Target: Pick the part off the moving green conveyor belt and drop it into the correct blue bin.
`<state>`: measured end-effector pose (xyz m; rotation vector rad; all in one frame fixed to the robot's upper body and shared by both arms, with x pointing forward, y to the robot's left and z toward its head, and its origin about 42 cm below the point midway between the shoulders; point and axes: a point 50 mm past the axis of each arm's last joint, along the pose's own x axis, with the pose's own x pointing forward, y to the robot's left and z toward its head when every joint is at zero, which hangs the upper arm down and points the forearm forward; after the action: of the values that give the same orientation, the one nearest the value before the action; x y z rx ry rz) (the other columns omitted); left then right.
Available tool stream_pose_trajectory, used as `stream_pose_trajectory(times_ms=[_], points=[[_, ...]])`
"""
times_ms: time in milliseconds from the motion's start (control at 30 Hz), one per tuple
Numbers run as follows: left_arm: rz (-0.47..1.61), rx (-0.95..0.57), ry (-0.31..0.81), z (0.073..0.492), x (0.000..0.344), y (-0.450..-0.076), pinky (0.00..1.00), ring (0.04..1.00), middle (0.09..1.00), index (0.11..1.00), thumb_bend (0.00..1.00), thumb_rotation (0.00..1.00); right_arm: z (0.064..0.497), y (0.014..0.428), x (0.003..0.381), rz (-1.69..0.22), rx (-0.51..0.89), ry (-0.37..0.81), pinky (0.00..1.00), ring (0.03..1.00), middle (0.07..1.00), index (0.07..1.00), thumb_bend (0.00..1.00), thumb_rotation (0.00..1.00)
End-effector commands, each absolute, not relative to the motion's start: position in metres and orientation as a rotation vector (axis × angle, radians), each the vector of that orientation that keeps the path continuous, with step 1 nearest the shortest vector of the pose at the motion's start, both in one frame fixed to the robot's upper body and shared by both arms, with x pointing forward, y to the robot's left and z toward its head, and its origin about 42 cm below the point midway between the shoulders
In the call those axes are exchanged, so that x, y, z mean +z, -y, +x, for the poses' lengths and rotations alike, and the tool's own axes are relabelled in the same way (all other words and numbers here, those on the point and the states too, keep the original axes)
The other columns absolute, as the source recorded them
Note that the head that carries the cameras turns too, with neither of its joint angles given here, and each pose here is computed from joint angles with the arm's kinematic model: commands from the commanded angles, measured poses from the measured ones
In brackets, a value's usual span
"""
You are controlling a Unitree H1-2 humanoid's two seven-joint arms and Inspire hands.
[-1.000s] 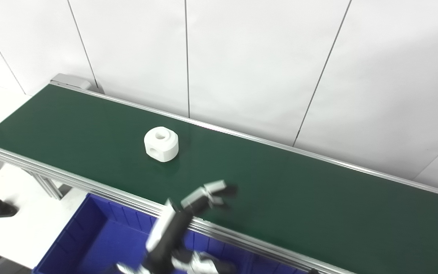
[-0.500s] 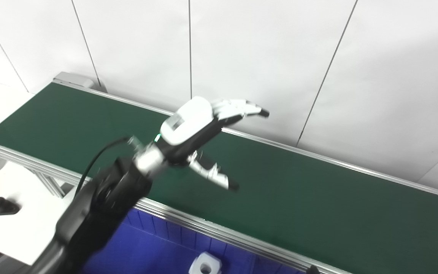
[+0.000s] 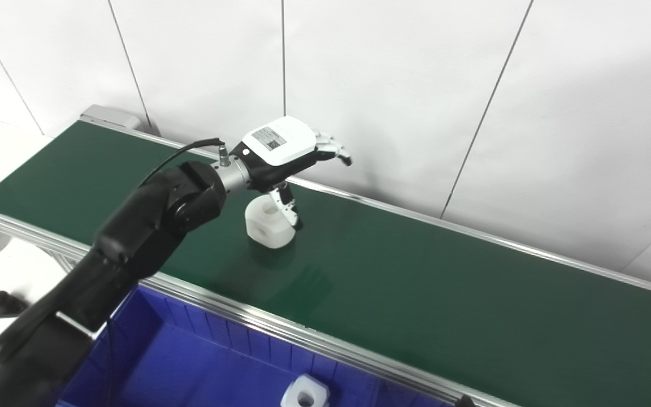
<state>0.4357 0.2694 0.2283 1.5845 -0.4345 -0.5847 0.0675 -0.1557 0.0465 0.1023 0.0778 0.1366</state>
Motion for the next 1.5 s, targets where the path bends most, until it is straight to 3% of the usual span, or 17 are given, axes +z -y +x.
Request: stream_pose_trajectory(times_ms=[0,167,300,600,767,867,900,933,1000,1200,1467], points=[[1.665,-0.580,0.462,0.452,0.252,-0.275,0.86,0.864,0.850,0.828,1.00,0.24,0.067,0.152,0.057,0.109,0.149,-0.015,1.00,1.000,0.991,1.000,0.84,1.00],[1.699,-0.656,0.373,0.459,0.240,-0.277,0.84,0.860,0.854,0.847,1.00,0.20,0.067,0.150,0.060,0.101,0.151,-0.021,1.00,1.000,0.989,1.000,0.84,1.00],[1.711,-0.724,0.290,0.462,0.226,-0.275,0.84,0.865,0.868,0.869,1.00,0.21,0.066,0.148,0.062,0.095,0.149,-0.021,1.00,1.000,0.985,1.000,0.85,1.00],[1.747,-0.773,0.231,0.454,0.190,-0.259,0.83,0.861,0.870,0.873,1.00,0.22,0.064,0.144,0.067,0.096,0.145,-0.014,1.00,0.999,0.979,1.000,0.86,1.00],[1.712,-0.745,0.350,0.450,0.172,-0.252,0.74,0.779,0.785,0.789,1.00,0.12,0.062,0.142,0.069,0.092,0.143,-0.015,1.00,0.995,0.973,1.000,0.87,1.00],[1.640,-0.691,0.485,0.448,0.161,-0.250,0.58,0.624,0.660,0.672,0.97,0.01,0.062,0.142,0.070,0.090,0.141,-0.015,1.00,0.993,0.974,1.000,0.87,1.00],[1.622,-0.675,0.522,0.447,0.158,-0.249,0.53,0.576,0.625,0.646,0.91,0.01,0.061,0.142,0.071,0.093,0.141,-0.015,1.00,0.992,0.972,1.000,0.88,1.00],[1.613,-0.665,0.545,0.447,0.157,-0.248,0.47,0.513,0.523,0.576,0.68,0.00,0.061,0.142,0.071,0.094,0.141,-0.015,1.00,0.992,0.972,1.000,0.88,1.00],[1.588,-0.630,0.613,0.443,0.153,-0.246,0.41,0.445,0.456,0.536,0.55,0.00,0.061,0.141,0.072,0.096,0.141,-0.013,1.00,0.989,0.969,1.000,0.88,1.00],[1.562,-0.617,0.698,0.438,0.150,-0.241,0.47,0.435,0.511,0.487,0.50,0.00,0.061,0.140,0.074,0.100,0.142,-0.016,1.00,0.988,0.967,1.000,0.89,1.00],[1.571,-0.649,0.737,0.440,0.159,-0.237,0.45,0.436,0.511,0.490,0.50,0.00,0.061,0.139,0.075,0.103,0.145,-0.017,1.00,0.991,0.970,1.000,0.90,1.00]])
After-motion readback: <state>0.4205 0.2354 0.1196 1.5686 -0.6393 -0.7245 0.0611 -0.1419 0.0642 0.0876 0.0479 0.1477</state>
